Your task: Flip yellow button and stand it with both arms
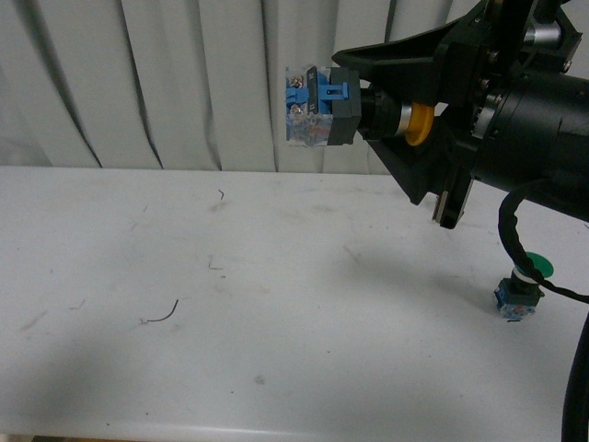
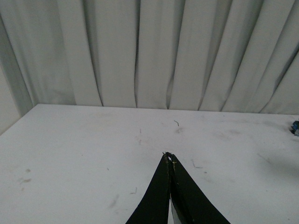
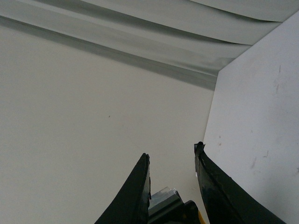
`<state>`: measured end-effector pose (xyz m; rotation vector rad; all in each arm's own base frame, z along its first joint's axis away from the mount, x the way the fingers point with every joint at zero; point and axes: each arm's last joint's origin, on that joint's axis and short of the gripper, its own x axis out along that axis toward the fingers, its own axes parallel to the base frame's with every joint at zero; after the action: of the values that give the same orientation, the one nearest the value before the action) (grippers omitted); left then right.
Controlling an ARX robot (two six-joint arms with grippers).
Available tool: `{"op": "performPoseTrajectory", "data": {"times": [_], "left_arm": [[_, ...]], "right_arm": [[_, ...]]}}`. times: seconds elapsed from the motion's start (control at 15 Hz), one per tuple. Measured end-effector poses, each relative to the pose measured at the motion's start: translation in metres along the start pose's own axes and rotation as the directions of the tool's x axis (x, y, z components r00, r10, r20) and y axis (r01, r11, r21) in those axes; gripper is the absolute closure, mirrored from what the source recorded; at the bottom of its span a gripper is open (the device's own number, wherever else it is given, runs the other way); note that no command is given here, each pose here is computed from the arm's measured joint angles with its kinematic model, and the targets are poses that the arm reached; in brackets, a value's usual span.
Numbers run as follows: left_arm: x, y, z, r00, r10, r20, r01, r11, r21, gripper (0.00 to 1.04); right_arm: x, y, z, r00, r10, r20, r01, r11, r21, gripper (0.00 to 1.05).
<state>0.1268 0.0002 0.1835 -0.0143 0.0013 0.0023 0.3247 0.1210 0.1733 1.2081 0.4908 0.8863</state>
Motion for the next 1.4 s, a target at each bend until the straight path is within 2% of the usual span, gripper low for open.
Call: {"op": "performPoseTrajectory", "data": {"times": [0.4, 0.87, 0.93, 1.07, 1.27, 1.33, 1.4], "left_arm": [[-0.011, 0.000, -0.014, 1.000, -0.002, 0.007, 0.002, 1.000, 0.000, 1.03], [-0.019, 0.000, -0.014, 1.000, -0.002, 0.013, 0.002, 1.000, 0.000, 1.03], [-0.024, 0.000, -0.019, 1.000, -0.001, -0.029, 0.001, 1.000, 0.000, 1.03], [-0.030, 0.000, -0.014, 1.000, 0.000, 0.019, 0.000, 1.000, 0.000, 1.03], [-0.029, 0.000, -0.017, 1.000, -0.002, 0.002, 0.002, 1.000, 0.000, 1.03], [-0.029, 0.000, -0.018, 1.000, -0.001, -0.003, 0.001, 1.000, 0.000, 0.99], [-0.029, 0.000, -0.018, 1.000, -0.002, -0.002, 0.002, 1.000, 0.000, 0.88]], "right_arm": [[0.003, 0.002, -0.004, 1.000, 0.004, -0.007, -0.005, 1.000, -0.025, 0.75], [0.005, 0.003, -0.007, 1.000, 0.010, -0.013, -0.010, 0.999, -0.033, 0.75], [0.005, 0.003, -0.007, 1.000, 0.010, -0.013, -0.010, 0.999, -0.033, 0.75], [0.005, 0.003, -0.007, 1.000, 0.007, -0.010, -0.008, 0.999, -0.031, 0.75], [0.005, 0.003, -0.007, 1.000, 0.006, -0.002, -0.006, 0.999, -0.050, 0.75], [0.004, 0.006, -0.005, 1.000, 0.007, 0.018, -0.005, 0.995, -0.095, 0.75], [0.005, 0.013, -0.002, 0.998, 0.020, 0.058, -0.010, 0.985, -0.170, 0.75]]}}
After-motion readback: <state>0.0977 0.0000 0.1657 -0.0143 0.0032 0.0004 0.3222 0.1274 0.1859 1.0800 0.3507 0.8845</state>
